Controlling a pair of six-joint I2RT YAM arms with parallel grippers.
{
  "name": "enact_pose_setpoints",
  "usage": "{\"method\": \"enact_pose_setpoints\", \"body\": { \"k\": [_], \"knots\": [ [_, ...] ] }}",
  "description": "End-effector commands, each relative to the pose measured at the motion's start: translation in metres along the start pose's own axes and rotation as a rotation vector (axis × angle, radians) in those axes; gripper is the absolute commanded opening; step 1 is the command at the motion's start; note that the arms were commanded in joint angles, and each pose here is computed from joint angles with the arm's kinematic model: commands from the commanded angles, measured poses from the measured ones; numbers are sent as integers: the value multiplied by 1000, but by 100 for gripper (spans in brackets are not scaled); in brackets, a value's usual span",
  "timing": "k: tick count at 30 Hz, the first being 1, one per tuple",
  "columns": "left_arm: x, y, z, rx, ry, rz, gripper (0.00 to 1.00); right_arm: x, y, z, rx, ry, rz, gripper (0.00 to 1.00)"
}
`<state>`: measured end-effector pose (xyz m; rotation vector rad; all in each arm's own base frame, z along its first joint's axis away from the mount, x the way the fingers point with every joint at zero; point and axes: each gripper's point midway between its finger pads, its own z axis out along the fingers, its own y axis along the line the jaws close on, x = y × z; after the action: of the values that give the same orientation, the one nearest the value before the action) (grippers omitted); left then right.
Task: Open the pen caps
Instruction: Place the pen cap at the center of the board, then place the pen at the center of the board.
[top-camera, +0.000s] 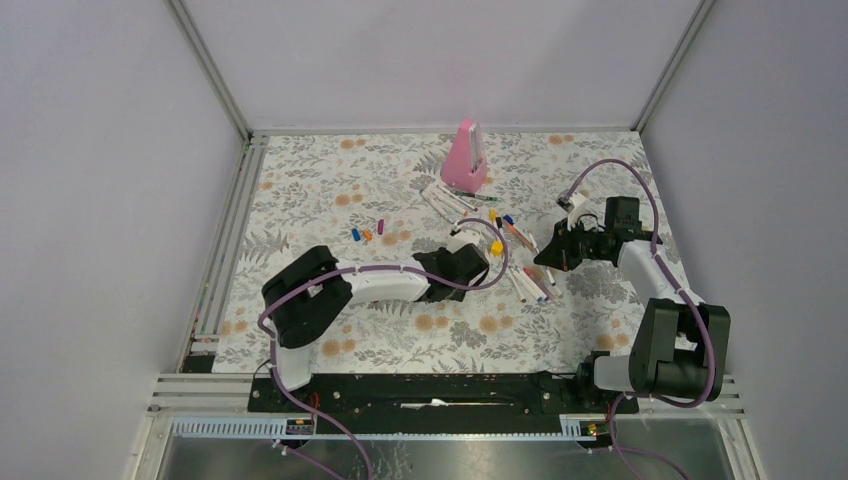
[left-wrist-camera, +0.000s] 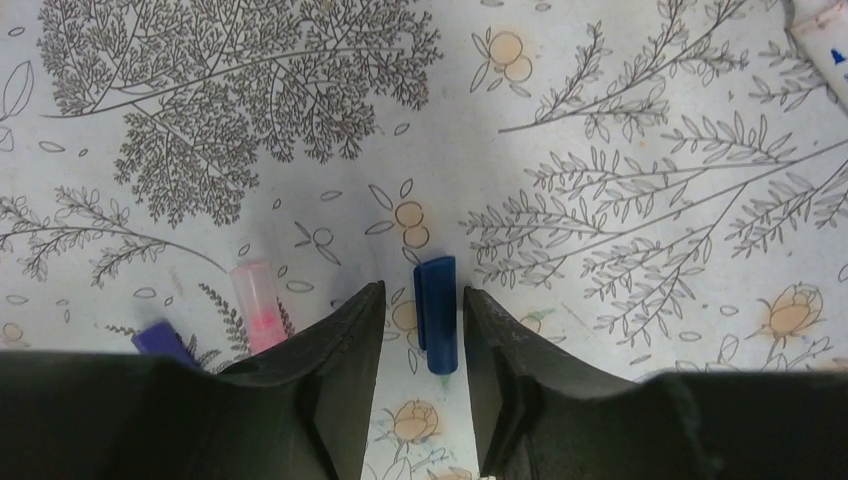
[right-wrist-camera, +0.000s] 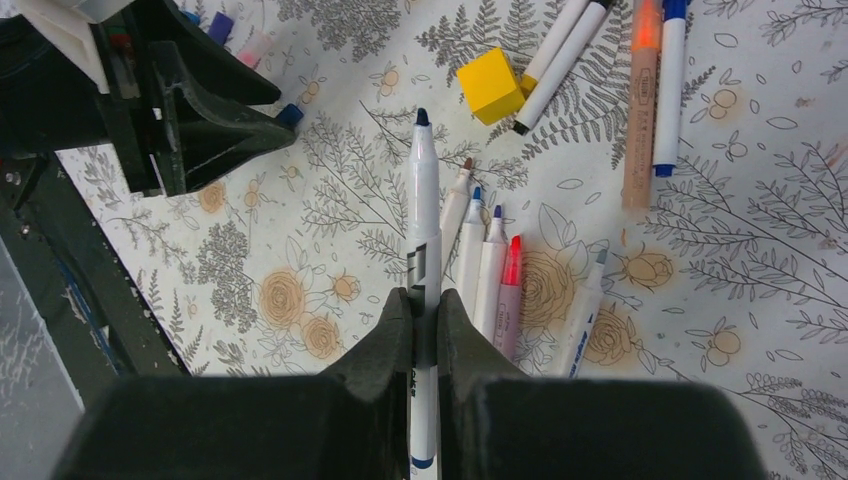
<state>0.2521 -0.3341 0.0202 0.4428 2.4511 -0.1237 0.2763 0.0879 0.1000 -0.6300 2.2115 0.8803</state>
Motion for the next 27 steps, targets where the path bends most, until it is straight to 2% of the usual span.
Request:
{"method": "enact_pose_setpoints", "body": {
  "k": [1, 6, 15, 19, 22, 27],
  "knots": [
    [-26, -5, -30, 15, -84, -20, 41, -7, -12, -4, 49, 12, -33, 4],
    [-43, -7, -59, 68, -177, -52, 46, 2, -29, -4, 121, 61, -23, 5],
    [-53, 22, -103, 117, -356, -159, 69, 25, -63, -6, 247, 180, 12, 10],
    [-50, 44, -115, 97, -422, -206, 81, 32, -76, -9, 301, 220, 20, 13],
    [-45, 60, -120, 66, -465, -232, 97, 39, -85, -10, 333, 252, 37, 15],
    [-29, 83, -119, 22, -494, -241, 99, 48, -94, -11, 360, 288, 63, 17]
  ]
}}
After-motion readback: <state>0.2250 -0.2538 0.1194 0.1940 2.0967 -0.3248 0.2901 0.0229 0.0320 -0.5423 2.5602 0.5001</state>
